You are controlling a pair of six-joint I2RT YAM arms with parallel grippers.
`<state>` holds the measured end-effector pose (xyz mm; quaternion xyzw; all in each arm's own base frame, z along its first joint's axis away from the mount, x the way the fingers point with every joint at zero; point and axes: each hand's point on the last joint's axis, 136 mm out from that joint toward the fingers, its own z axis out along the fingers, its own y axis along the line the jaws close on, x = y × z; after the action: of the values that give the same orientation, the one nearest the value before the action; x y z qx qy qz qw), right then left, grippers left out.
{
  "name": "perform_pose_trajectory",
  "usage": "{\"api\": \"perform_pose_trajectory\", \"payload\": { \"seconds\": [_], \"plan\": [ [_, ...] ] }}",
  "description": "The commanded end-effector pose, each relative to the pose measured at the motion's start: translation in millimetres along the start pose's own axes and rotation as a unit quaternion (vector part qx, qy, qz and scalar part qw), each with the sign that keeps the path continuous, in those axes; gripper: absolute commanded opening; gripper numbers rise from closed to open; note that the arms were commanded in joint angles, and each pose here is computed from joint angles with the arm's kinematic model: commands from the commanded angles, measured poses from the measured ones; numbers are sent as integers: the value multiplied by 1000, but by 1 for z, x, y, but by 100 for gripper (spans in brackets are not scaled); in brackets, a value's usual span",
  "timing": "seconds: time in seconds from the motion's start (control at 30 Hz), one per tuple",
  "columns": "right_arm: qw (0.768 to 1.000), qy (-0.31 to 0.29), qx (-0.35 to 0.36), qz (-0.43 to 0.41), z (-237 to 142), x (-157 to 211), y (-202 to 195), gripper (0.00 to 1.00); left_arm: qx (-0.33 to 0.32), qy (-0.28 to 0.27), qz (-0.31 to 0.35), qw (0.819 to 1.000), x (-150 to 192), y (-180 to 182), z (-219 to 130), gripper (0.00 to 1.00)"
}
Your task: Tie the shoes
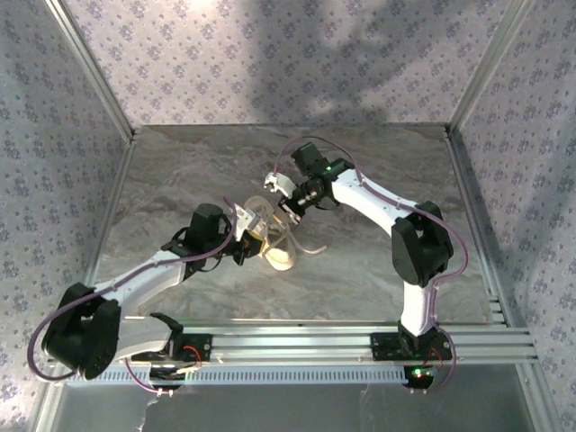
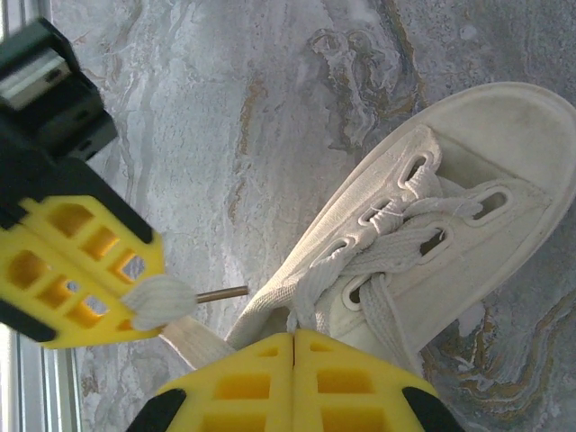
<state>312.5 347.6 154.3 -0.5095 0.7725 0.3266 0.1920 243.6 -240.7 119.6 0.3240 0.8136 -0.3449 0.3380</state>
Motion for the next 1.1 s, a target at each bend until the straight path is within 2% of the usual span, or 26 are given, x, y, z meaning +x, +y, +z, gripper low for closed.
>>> {"api": "perform_pose_trajectory", "payload": {
  "seconds": [0.0, 0.3, 0.53, 0.83, 1.07],
  "plan": [
    [1000, -2, -18, 21, -3, -2, 3, 0, 13, -11, 39, 999, -19, -1, 4, 0],
    [999, -4, -34, 39, 1, -2, 2, 0, 58, 4, 109, 992, -17, -16, 11, 0],
    [998, -8, -45, 48, 0, -4, 0, 0, 35, 42, 169, 984, -6, -12, 15, 0],
    [997, -8, -59, 52, 0, -5, 3, 0, -46, 49, 154, 986, -18, 22, 28, 0],
    [995, -8, -75, 60, 0, -4, 7, 0, -59, 48, 133, 988, -29, 31, 36, 0]
  ]
}}
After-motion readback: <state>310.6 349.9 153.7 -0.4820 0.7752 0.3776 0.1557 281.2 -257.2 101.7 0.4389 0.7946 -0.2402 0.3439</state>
